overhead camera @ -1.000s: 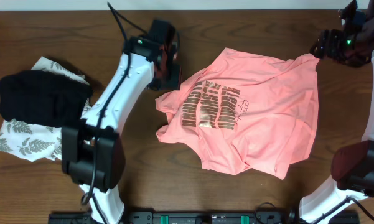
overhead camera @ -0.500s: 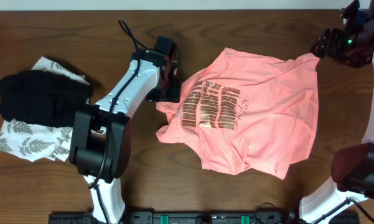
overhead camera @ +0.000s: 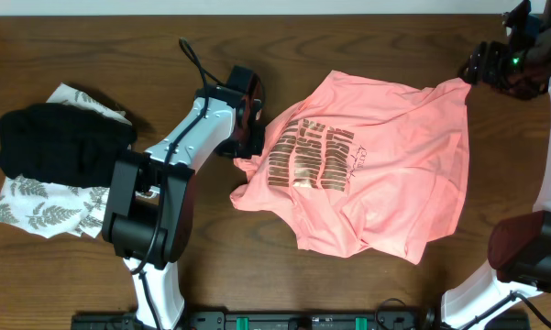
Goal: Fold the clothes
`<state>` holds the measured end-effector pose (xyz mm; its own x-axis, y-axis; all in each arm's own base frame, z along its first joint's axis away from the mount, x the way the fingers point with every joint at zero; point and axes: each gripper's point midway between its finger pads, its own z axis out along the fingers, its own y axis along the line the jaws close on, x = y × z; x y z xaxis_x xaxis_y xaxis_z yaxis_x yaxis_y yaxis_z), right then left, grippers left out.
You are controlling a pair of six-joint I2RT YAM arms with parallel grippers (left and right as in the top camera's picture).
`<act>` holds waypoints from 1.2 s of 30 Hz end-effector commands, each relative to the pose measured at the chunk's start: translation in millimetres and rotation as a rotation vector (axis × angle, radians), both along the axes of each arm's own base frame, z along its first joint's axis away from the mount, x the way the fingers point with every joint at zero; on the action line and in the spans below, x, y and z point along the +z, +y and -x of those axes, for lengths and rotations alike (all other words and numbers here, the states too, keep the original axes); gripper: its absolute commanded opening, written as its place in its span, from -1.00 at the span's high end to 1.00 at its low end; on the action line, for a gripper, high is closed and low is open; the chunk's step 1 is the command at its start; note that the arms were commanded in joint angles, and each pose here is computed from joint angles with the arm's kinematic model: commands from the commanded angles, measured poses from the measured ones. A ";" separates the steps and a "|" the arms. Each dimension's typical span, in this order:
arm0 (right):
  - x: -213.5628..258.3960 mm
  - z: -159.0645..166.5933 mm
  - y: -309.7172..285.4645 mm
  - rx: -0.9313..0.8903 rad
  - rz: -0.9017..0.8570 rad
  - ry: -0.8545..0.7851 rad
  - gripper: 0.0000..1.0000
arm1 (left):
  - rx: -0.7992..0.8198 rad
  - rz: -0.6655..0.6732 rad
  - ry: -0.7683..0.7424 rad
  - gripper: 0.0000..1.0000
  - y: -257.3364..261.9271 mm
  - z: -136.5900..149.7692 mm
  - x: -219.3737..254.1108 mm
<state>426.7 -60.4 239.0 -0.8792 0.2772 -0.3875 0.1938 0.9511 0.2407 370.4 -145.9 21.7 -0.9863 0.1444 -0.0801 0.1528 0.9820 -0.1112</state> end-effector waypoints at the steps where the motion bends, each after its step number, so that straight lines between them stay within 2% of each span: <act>1: 12.8 2.8 4.4 -0.004 -0.006 -0.030 -0.41 | -0.005 -0.041 -0.087 0.88 9.0 -20.4 22.4; 8: 12.7 2.9 4.3 -0.004 -0.006 -0.029 -0.41 | 0.035 -0.101 -0.318 0.88 18.6 -67.5 86.7; 12: 12.8 2.8 4.6 -0.003 -0.006 -0.030 -0.41 | 0.063 -0.090 -0.396 0.88 22.7 -87.4 98.0; 14: 12.7 3.1 4.4 -0.003 -0.006 -0.029 -0.41 | 0.061 -0.103 -0.348 0.87 26.8 -77.2 93.4; 15: 12.4 3.7 4.6 -0.003 -0.007 -0.026 -0.41 | 0.056 -0.109 -0.309 0.75 28.5 -68.3 89.7; 18: 11.5 5.5 4.8 -0.004 -0.009 -0.018 -0.41 | 0.078 -0.082 -0.125 0.14 24.2 -26.2 77.6; 21: 12.0 4.4 4.7 -0.003 -0.008 -0.023 -0.42 | 0.073 -0.025 -0.027 0.00 12.8 -3.7 72.7; 24: 12.3 3.4 4.5 -0.003 -0.007 -0.027 -0.42 | 0.055 0.043 0.036 -0.03 -1.7 11.7 62.8; 27: 12.3 3.7 4.6 -0.003 -0.007 -0.026 -0.42 | 0.039 0.035 0.061 -0.04 -4.6 22.4 46.4; 36: 11.5 5.5 5.1 -0.004 -0.010 -0.018 -0.41 | 0.022 0.015 0.004 -0.05 -3.1 20.4 11.3</act>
